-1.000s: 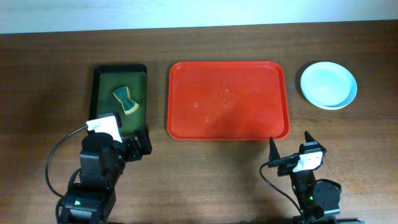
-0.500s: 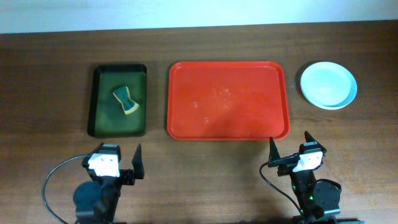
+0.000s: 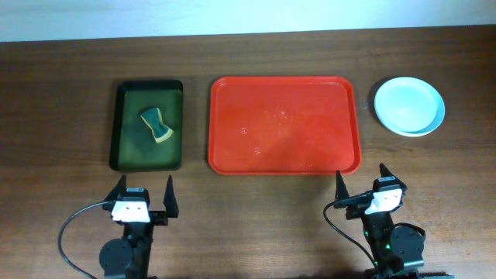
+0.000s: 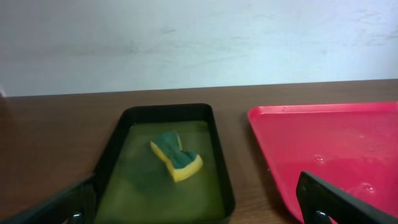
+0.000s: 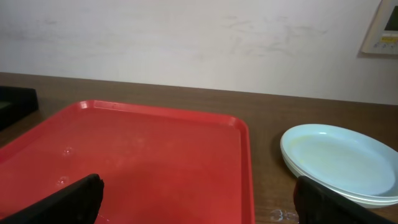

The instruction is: Clean dirty plates on tray and stack at the side

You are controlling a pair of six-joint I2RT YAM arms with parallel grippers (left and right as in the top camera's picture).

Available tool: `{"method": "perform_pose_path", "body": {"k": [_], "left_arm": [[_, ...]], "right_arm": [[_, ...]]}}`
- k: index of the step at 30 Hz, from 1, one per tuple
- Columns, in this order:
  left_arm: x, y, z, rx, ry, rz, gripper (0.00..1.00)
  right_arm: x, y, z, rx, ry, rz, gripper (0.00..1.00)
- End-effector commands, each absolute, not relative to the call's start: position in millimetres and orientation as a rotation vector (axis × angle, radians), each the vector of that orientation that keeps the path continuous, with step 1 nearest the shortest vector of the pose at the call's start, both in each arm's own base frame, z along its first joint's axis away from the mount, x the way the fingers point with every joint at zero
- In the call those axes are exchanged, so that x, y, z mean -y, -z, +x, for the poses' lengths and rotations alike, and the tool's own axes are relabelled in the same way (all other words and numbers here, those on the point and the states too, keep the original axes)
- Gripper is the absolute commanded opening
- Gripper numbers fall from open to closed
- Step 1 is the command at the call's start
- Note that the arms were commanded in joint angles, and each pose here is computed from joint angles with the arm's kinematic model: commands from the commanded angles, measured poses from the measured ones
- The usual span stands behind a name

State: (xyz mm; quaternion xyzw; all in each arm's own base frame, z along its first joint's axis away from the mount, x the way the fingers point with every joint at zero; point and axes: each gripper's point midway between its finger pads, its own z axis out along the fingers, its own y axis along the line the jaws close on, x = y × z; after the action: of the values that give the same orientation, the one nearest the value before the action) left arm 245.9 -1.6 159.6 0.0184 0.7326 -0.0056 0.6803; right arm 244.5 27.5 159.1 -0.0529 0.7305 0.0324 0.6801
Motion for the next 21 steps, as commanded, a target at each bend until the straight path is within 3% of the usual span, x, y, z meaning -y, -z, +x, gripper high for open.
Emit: {"method": "perform_pose_path", "body": {"k": [1, 21], "left_arm": [[-6.6, -155.7, 245.8, -1.652, -0.048, 0.01, 0.99], [-14.7, -156.2, 245.5, -1.649, -0.053, -0.053, 0.99]], "right_arm": [[-24.7, -156.0, 244.8, -1.645, -0.063, -0.107, 0.98], [-24.7, -156.0, 244.8, -1.645, -0.063, -0.107, 0.98]]}}
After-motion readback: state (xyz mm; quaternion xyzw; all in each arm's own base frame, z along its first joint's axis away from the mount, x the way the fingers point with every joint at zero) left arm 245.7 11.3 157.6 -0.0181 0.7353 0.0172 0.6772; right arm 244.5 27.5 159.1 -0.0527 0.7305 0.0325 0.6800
